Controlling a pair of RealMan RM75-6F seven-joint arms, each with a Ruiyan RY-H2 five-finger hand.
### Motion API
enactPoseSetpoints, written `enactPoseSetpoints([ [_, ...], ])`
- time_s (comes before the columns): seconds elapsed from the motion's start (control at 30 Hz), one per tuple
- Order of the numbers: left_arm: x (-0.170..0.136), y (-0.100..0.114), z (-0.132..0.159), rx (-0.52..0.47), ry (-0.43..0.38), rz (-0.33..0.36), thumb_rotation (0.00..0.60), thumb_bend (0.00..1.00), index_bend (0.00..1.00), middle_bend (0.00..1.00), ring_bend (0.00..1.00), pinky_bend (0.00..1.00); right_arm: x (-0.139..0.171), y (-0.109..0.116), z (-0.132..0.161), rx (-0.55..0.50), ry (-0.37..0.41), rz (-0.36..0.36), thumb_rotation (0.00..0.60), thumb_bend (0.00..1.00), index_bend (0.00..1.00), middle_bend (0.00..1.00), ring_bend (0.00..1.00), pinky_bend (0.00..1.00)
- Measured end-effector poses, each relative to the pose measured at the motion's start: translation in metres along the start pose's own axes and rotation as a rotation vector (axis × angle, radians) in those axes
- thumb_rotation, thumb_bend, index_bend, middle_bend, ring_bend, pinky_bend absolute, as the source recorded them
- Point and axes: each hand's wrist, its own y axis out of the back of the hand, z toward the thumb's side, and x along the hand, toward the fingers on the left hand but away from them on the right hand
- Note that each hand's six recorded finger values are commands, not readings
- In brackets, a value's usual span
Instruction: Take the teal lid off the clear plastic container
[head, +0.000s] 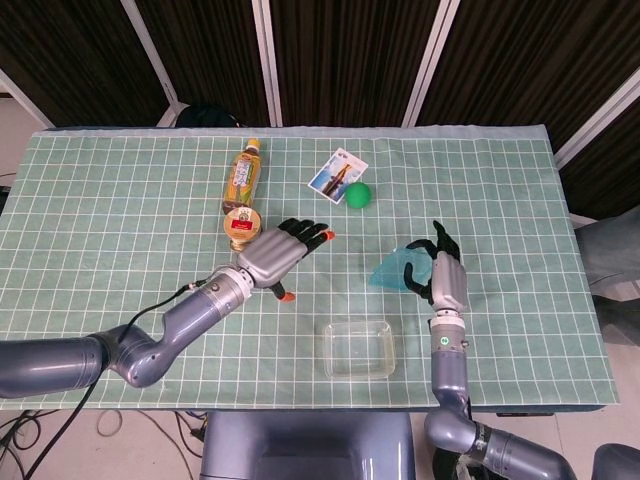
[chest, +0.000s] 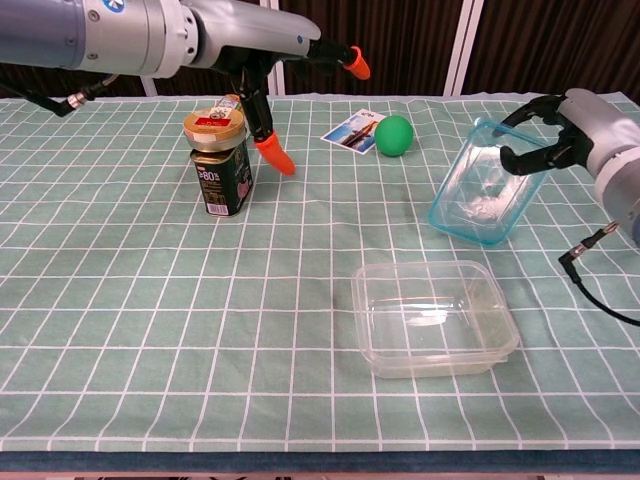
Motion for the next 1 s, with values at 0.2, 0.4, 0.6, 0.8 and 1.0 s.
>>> enactPoseSetpoints([
  [0.2,-0.015,0.002,-0.012,0.009,0.025,0.014,0.6,0.0,0.0,0.0,0.0,0.08,-0.026,0.017,-0.001,0.172,-0.012,-0.002,0.6,0.35,0.0,0.0,0.0,0.0],
  [0.4,-0.038,0.004,-0.024,0.007,0.058,0.031,0.6,0.0,0.0,0.0,0.0,0.08,-0.035,0.039,-0.003,0.193,-0.013,-0.03,0.6,0.35,0.0,0.0,0.0,0.0],
  [0.6,-0.08,-0.001,-0.042,-0.005,0.133,0.073,0.6,0.0,0.0,0.0,0.0,0.08,-0.02,0.063,-0.025,0.224,-0.016,-0.021,0.6,0.35,0.0,0.0,0.0,0.0],
  [0.8,-0.144,-0.021,-0.076,0.019,0.278,0.122,0.6,0.0,0.0,0.0,0.0,0.08,0.01,0.089,-0.053,0.296,0.012,-0.006,0.6,0.35,0.0,0.0,0.0,0.0],
  [1.0,-0.223,-0.056,-0.11,0.017,0.471,0.188,0.6,0.0,0.0,0.0,0.0,0.08,0.046,0.11,-0.072,0.406,0.088,-0.006,0.6,0.35,0.0,0.0,0.0,0.0],
])
